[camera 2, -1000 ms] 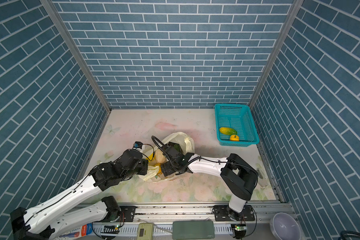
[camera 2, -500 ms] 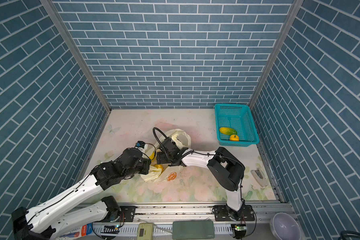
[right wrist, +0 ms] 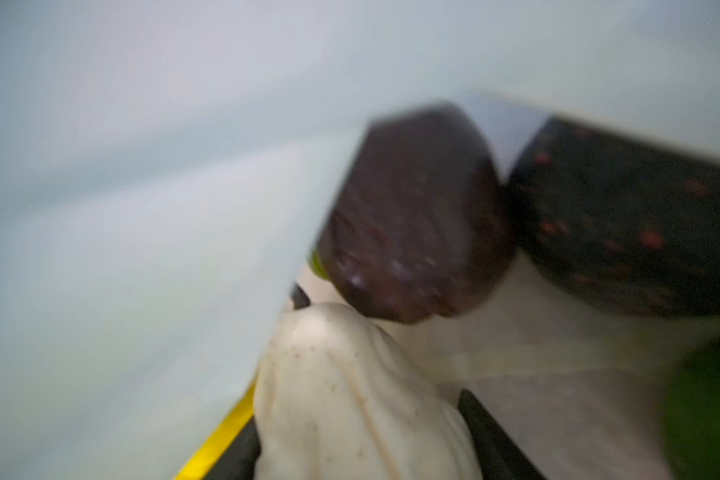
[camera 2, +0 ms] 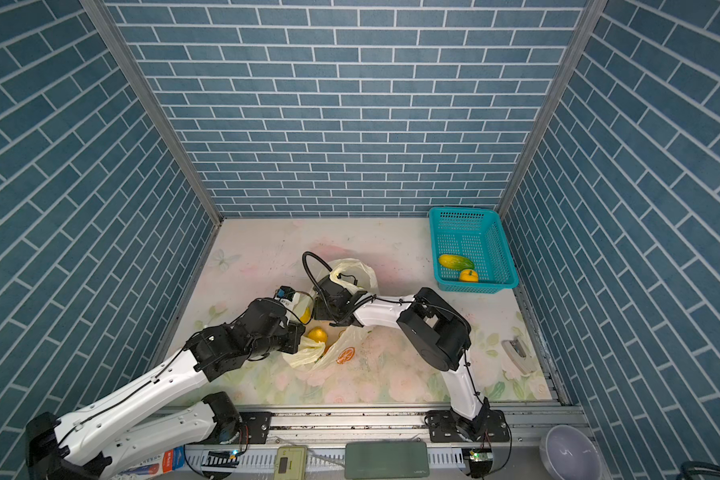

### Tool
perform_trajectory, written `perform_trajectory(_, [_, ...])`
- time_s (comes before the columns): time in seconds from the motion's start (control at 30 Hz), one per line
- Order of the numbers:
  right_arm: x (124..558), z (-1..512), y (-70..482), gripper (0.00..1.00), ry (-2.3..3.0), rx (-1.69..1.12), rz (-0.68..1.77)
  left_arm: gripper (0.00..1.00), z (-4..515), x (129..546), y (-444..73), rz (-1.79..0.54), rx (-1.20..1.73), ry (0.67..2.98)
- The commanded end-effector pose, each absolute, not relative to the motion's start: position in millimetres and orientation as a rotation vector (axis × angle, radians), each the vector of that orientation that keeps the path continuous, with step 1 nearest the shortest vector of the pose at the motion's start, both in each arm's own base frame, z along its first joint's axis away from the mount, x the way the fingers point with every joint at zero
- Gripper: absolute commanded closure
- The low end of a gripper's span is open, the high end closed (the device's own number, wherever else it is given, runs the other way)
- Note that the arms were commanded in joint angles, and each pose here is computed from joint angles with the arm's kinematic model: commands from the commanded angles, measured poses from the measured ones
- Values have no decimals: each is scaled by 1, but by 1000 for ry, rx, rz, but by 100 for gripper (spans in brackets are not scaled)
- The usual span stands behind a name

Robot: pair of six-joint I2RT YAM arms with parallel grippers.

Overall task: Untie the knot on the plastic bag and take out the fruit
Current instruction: 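Reach into the bag and grasp the white pear with the right gripper, then lift the white pear out and carry it to the teal basket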

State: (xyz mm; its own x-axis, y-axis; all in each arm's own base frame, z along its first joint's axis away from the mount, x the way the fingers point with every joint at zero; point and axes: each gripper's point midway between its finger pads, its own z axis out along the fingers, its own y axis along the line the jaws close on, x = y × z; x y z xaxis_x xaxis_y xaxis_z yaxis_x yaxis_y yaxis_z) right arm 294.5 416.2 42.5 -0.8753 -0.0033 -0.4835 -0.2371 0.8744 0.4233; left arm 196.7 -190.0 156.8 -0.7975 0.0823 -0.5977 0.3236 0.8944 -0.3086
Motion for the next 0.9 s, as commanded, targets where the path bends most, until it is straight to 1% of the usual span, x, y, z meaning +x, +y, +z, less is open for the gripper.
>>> perform_trajectory(0.0, [302, 43, 369, 44, 2555, -24, 519, 100, 147, 193, -192, -530, 360, 2483])
perform_trajectory(0.13, [298, 51, 335, 51, 2529, 45, 454, 100, 147, 194, -200, -532, 429, 2483])
perform_trajectory(0.4, [269, 51, 263, 53, 2540, 161, 305, 100, 159, 206, -239, -518, 628, 2401])
perform_trajectory(0.5, [261, 56, 247, 53, 2532, 178, 282, 100, 164, 211, -249, -522, 658, 2375])
perform_trajectory(0.57, [258, 64, 250, 53, 2528, 140, 315, 100, 165, 214, -252, -521, 657, 2364])
perform_trajectory(0.73, [256, 95, 285, 53, 2507, -50, 497, 100, 168, 219, -253, -516, 634, 2351])
perform_trajectory(0.87, [251, 124, 307, 53, 2480, -179, 580, 100, 168, 223, -252, -492, 622, 2354])
